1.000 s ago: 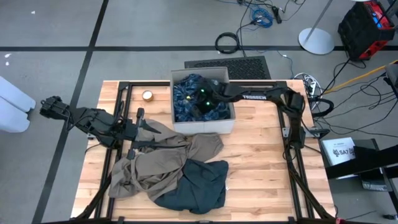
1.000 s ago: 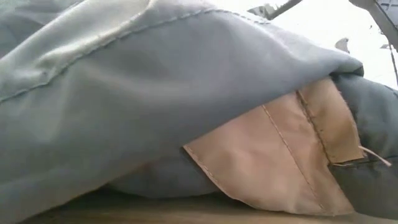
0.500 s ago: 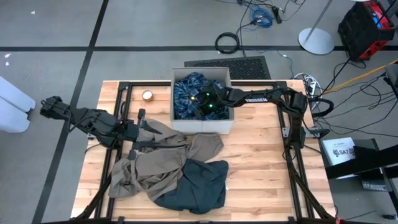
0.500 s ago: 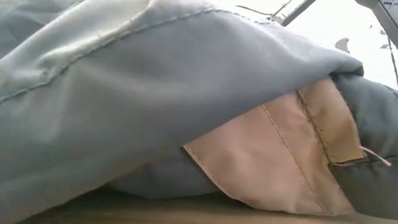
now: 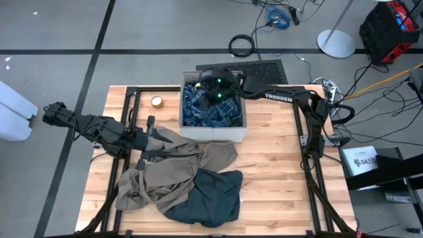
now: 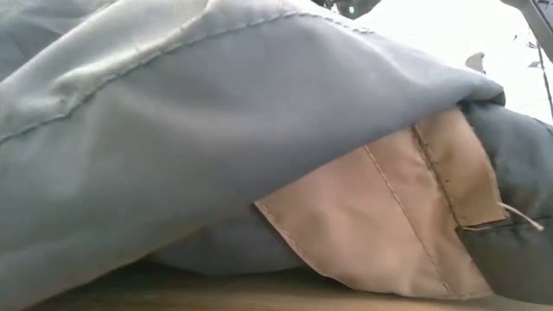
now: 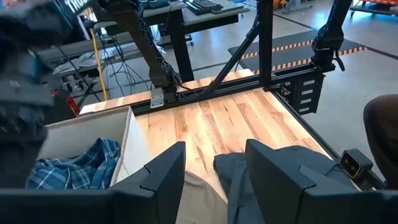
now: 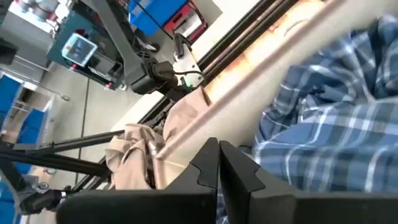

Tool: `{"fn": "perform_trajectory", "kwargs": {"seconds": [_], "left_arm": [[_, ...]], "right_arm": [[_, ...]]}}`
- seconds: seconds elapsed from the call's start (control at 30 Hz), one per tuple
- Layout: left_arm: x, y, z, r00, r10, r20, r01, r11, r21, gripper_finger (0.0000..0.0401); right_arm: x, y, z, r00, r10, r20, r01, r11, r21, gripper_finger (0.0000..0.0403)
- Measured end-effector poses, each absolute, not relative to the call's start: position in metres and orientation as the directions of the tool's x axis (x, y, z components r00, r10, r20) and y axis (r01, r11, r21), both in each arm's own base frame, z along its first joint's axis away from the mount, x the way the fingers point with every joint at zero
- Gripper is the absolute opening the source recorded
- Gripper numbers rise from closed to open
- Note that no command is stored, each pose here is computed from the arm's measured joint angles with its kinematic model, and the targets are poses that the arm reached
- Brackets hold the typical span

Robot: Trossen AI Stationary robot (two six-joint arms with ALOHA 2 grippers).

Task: Sort clothes
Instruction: Put the brown jacket into the laundry bin

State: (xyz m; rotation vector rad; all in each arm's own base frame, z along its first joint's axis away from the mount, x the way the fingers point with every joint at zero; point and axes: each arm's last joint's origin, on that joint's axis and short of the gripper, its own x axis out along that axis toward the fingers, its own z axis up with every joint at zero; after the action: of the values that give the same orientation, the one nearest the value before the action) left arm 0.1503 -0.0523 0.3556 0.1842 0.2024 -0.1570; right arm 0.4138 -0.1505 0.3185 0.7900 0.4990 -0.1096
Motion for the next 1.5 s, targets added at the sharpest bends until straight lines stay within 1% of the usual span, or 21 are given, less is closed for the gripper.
{"fn": "perform_trajectory", "kwargs": {"seconds": [0.23,0.4,0.57,0.73,0.8,0.87,0.97,1.07,1.13,1.2,1.27,1.37,1.43,1.5], "left_arm": [[0.15,-0.052,0.356,0.968,-0.136,-0.213,0.173,0.971,0.165,0.0178],[0.15,-0.052,0.356,0.968,-0.136,-0.213,0.171,0.972,0.159,0.0178],[0.152,-0.053,0.355,0.966,-0.135,-0.221,0.167,0.977,0.131,0.0178],[0.163,-0.057,0.348,0.956,-0.131,-0.264,0.167,0.979,0.118,0.0178],[0.168,-0.059,0.344,0.949,-0.128,-0.288,0.17,0.978,0.123,0.0178],[0.174,-0.062,0.339,0.941,-0.126,-0.313,0.173,0.976,0.129,0.0178],[0.184,-0.066,0.332,0.928,-0.12,-0.353,0.179,0.974,0.137,0.0178],[0.194,-0.07,0.325,0.916,-0.122,-0.383,0.18,0.977,0.117,0.0178],[0.201,-0.074,0.323,0.91,-0.171,-0.378,0.212,0.975,0.069,0.0178],[0.206,-0.079,0.322,0.895,-0.261,-0.362,0.284,0.959,0.011,0.0178],[0.209,-0.085,0.323,0.865,-0.373,-0.335,0.378,0.924,-0.051,0.0178],[0.209,-0.097,0.326,0.814,-0.507,-0.284,0.498,0.86,-0.109,0.0178],[0.208,-0.104,0.327,0.788,-0.557,-0.262,0.548,0.829,-0.115,0.0178],[0.208,-0.113,0.326,0.764,-0.59,-0.262,0.574,0.806,-0.144,0.0178]], "right_arm": [[0.402,-0.146,0.379,0.868,0.094,-0.487,0.264,0.743,0.615,0.0],[0.386,-0.129,0.419,0.849,0.112,-0.517,0.259,0.764,0.591,0.0],[0.373,-0.09,0.445,0.801,0.195,-0.566,0.217,0.787,0.578,0.0],[0.365,-0.031,0.452,0.728,0.231,-0.645,0.199,0.83,0.521,0.0],[0.36,-0.004,0.45,0.687,0.225,-0.691,0.192,0.86,0.472,0.0],[0.355,0.023,0.446,0.64,0.186,-0.746,0.199,0.897,0.394,0.0],[0.346,0.064,0.439,0.587,0.069,-0.807,0.231,0.941,0.248,0.0],[0.337,0.105,0.424,0.546,-0.04,-0.837,0.268,0.955,0.129,0.0],[0.332,0.134,0.41,0.532,-0.078,-0.843,0.266,0.961,0.08,0.0],[0.328,0.161,0.392,0.527,-0.092,-0.845,0.246,0.968,0.048,0.0],[0.325,0.187,0.371,0.54,-0.087,-0.837,0.217,0.975,0.038,0.0],[0.328,0.222,0.336,0.602,-0.003,-0.799,0.124,0.988,0.09,0.0],[0.331,0.239,0.312,0.648,0.062,-0.759,0.033,0.993,0.11,0.0],[0.332,0.252,0.29,0.67,0.162,-0.725,-0.062,0.985,0.163,0.0]]}}
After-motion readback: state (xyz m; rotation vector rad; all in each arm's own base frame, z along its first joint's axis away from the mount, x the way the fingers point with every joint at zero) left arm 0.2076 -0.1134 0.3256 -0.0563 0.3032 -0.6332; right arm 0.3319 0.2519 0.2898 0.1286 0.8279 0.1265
